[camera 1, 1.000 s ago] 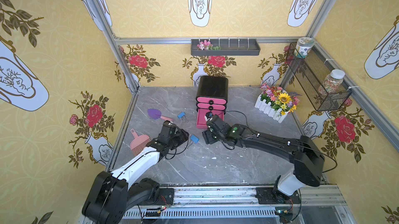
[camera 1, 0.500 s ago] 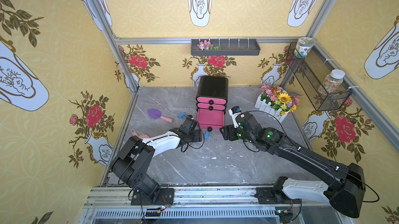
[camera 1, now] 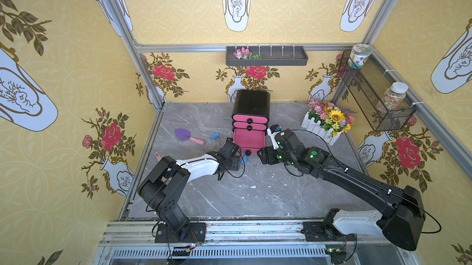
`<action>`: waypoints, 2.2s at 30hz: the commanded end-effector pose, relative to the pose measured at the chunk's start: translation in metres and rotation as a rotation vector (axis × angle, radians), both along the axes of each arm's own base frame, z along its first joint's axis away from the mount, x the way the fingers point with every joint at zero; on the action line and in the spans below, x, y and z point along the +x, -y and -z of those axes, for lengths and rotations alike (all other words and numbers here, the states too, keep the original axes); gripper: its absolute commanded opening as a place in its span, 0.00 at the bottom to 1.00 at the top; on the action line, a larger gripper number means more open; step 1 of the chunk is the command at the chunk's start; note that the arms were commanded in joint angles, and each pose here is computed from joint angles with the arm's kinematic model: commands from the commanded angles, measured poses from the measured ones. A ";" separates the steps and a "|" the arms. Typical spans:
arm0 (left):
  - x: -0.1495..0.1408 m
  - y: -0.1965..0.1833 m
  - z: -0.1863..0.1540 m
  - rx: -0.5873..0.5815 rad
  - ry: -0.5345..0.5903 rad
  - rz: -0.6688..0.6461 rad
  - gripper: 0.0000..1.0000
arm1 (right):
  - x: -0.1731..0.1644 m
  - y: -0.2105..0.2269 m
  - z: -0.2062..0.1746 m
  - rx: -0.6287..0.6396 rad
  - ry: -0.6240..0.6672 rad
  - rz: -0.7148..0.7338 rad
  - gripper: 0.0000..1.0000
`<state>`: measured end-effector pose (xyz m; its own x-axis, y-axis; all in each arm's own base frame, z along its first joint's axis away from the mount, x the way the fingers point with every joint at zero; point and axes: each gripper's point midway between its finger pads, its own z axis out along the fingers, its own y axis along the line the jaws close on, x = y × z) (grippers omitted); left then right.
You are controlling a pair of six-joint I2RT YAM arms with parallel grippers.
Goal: Put the binder clips in the drawer according to color
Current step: Pick up the binder clip at the center of the board.
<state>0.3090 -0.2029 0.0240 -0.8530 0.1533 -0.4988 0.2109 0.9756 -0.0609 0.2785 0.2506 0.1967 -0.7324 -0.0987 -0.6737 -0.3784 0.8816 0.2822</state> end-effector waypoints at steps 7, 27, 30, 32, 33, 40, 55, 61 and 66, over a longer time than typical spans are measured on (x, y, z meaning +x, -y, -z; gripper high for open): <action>-0.018 0.015 0.012 -0.019 -0.050 0.072 0.74 | 0.004 -0.007 -0.009 0.031 0.014 -0.013 0.83; -0.036 0.019 0.004 -0.020 -0.080 0.043 0.73 | 0.003 -0.013 -0.009 0.038 0.010 -0.030 0.81; -0.033 0.020 0.001 -0.021 -0.071 0.036 0.73 | 0.002 -0.011 -0.008 0.037 0.010 -0.028 0.81; -0.032 0.019 0.001 -0.019 -0.064 0.033 0.73 | 0.001 -0.011 -0.007 0.033 0.004 -0.031 0.82; -0.031 0.019 0.000 -0.016 -0.059 0.031 0.74 | 0.001 -0.011 -0.007 0.031 0.000 -0.031 0.82; -0.020 0.013 -0.002 -0.013 -0.047 0.017 0.77 | 0.002 -0.018 -0.007 0.050 -0.027 -0.029 0.82; -0.008 0.017 -0.001 -0.033 -0.077 0.048 0.79 | -0.007 -0.013 -0.023 0.071 0.009 -0.014 0.82; -0.007 0.023 0.004 -0.043 -0.112 0.076 0.79 | -0.011 -0.006 -0.023 0.063 0.016 -0.008 0.82; -0.015 0.027 0.006 -0.064 -0.138 0.101 0.79 | -0.010 -0.006 -0.022 0.052 0.020 -0.016 0.82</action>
